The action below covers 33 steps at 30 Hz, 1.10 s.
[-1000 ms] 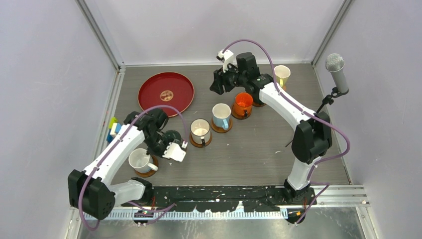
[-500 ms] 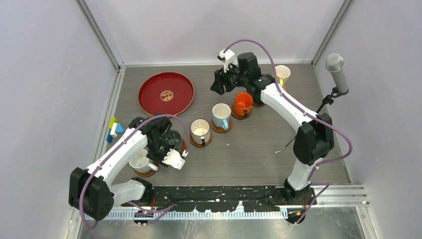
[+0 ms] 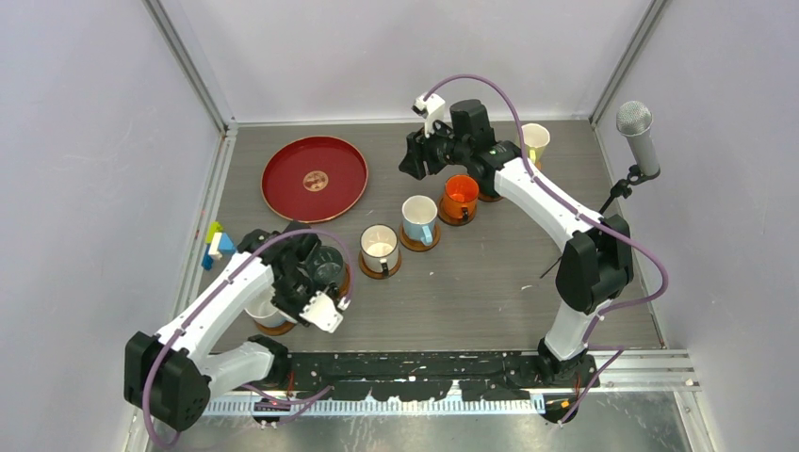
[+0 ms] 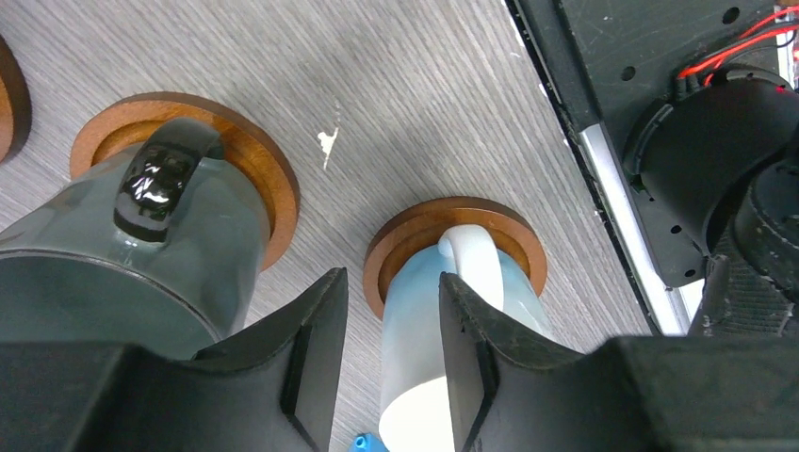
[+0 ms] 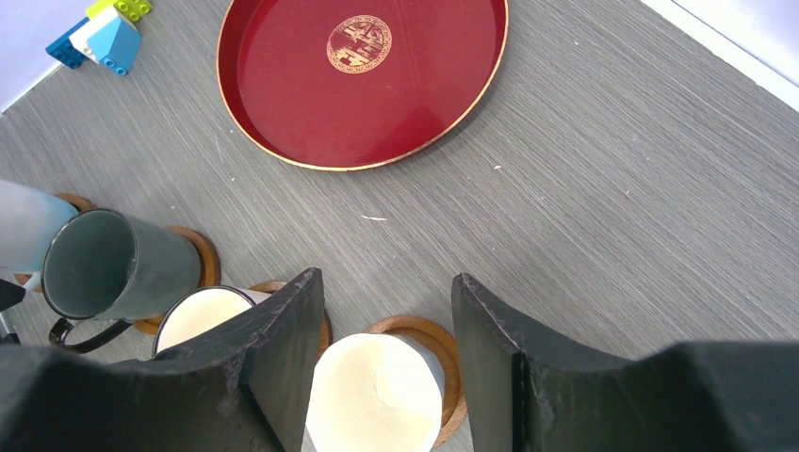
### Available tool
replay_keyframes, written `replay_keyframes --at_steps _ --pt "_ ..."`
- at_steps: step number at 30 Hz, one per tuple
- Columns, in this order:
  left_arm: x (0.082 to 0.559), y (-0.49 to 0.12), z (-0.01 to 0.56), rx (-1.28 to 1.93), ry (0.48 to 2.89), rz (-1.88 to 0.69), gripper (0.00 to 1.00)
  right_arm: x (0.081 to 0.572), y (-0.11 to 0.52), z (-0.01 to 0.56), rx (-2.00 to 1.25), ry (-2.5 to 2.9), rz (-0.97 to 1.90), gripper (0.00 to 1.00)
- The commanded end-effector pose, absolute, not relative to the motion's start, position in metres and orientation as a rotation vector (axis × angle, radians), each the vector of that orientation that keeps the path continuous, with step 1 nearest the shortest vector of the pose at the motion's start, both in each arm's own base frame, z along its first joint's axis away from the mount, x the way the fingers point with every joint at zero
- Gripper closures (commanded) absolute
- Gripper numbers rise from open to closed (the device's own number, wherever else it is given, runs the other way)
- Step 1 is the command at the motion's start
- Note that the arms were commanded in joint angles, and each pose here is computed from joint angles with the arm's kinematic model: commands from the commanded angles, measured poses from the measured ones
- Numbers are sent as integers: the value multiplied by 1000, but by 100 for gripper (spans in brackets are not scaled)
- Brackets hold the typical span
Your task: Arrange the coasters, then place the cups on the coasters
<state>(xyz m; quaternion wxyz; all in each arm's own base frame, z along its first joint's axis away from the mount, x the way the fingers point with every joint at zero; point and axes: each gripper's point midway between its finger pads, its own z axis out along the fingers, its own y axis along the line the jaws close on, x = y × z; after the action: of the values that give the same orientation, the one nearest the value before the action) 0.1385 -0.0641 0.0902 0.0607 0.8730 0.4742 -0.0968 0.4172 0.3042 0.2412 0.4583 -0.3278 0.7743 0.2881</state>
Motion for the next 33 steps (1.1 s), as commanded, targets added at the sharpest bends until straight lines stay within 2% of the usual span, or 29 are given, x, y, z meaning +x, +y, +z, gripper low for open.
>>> replay_keyframes --at_steps 1,21,33 --pt "122 -58 89 2694 1378 -335 57 417 302 271 -788 1834 701 43" --pt "98 -38 85 2825 1258 -326 53 419 304 270 -776 1846 717 42" --pt "127 -66 120 2641 1361 -315 52 421 305 276 -769 1838 719 43"
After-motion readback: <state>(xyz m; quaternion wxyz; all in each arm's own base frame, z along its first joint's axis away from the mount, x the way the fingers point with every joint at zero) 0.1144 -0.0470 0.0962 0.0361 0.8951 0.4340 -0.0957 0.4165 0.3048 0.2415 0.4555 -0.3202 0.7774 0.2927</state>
